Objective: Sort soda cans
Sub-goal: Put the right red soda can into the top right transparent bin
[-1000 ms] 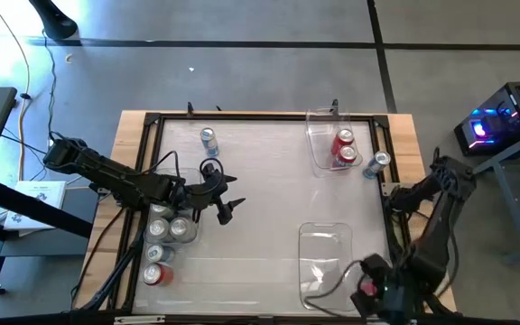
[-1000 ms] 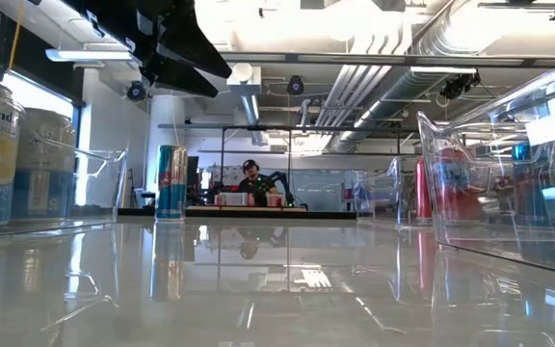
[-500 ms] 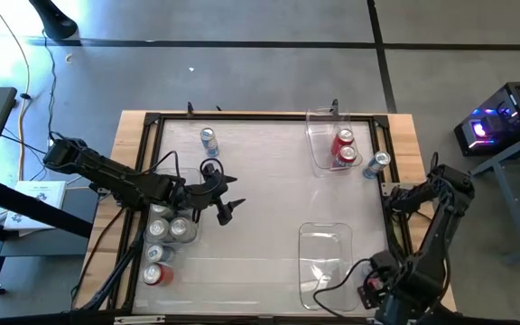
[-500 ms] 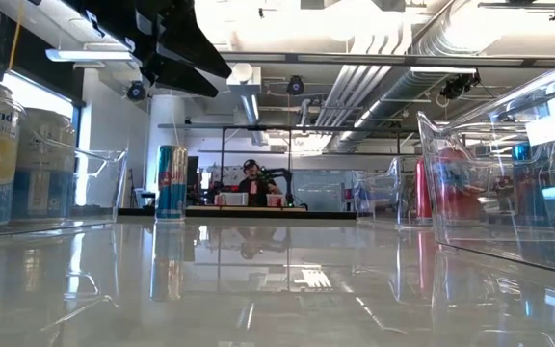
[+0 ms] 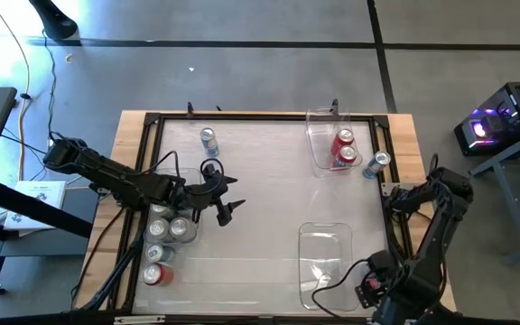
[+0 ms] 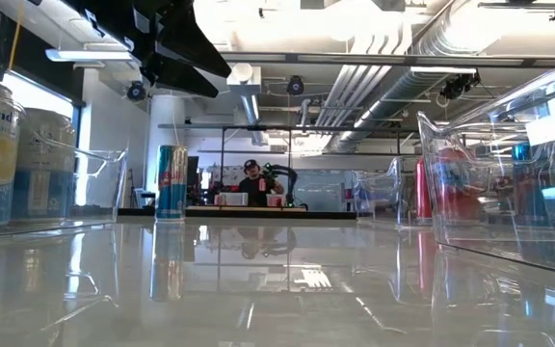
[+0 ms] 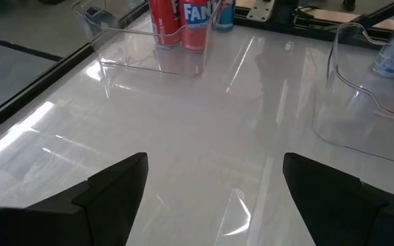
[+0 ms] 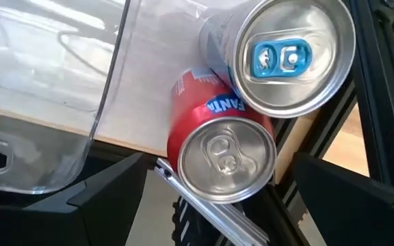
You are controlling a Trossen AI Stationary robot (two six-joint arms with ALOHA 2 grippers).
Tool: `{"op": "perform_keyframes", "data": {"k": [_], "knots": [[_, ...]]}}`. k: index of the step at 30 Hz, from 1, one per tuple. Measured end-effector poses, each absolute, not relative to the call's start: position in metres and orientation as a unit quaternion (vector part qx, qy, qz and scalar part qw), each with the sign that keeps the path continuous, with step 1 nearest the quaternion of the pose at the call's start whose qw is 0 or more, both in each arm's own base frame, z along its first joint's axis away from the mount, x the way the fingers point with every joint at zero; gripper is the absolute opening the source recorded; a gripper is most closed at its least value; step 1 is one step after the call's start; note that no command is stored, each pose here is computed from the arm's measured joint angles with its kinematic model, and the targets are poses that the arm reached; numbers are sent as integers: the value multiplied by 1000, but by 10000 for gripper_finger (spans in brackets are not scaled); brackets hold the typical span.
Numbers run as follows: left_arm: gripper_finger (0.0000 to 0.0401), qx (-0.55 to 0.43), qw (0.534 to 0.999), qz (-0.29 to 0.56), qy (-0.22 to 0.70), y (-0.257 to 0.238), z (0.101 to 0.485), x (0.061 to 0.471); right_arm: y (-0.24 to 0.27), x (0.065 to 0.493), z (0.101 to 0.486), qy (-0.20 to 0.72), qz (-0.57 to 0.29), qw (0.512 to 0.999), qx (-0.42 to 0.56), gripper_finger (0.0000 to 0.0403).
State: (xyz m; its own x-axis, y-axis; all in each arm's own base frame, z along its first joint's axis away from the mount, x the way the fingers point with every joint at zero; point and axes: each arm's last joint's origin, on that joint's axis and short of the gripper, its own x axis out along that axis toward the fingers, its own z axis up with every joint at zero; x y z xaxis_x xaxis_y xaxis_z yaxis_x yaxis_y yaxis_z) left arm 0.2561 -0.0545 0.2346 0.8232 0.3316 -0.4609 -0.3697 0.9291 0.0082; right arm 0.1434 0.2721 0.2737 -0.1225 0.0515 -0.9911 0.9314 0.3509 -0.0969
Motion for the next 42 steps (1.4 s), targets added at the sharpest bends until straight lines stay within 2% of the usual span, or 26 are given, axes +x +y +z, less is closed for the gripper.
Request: {"op": "perform_keyframes", "data": {"k": [13, 24, 36, 42], "knots": [[336, -45, 954, 180, 234, -55, 235, 256, 286, 146, 244, 633, -448, 533, 338, 360], [336, -46, 954, 180, 234, -55, 234, 256, 295, 147, 232, 631, -448, 537, 337, 359], [336, -46, 954, 180, 234, -55, 235, 256, 297, 148, 227, 636, -444, 541, 325, 307], [336, -46, 954, 178, 235, -55, 234, 256, 293, 145, 237, 651, -429, 535, 326, 301]]}}
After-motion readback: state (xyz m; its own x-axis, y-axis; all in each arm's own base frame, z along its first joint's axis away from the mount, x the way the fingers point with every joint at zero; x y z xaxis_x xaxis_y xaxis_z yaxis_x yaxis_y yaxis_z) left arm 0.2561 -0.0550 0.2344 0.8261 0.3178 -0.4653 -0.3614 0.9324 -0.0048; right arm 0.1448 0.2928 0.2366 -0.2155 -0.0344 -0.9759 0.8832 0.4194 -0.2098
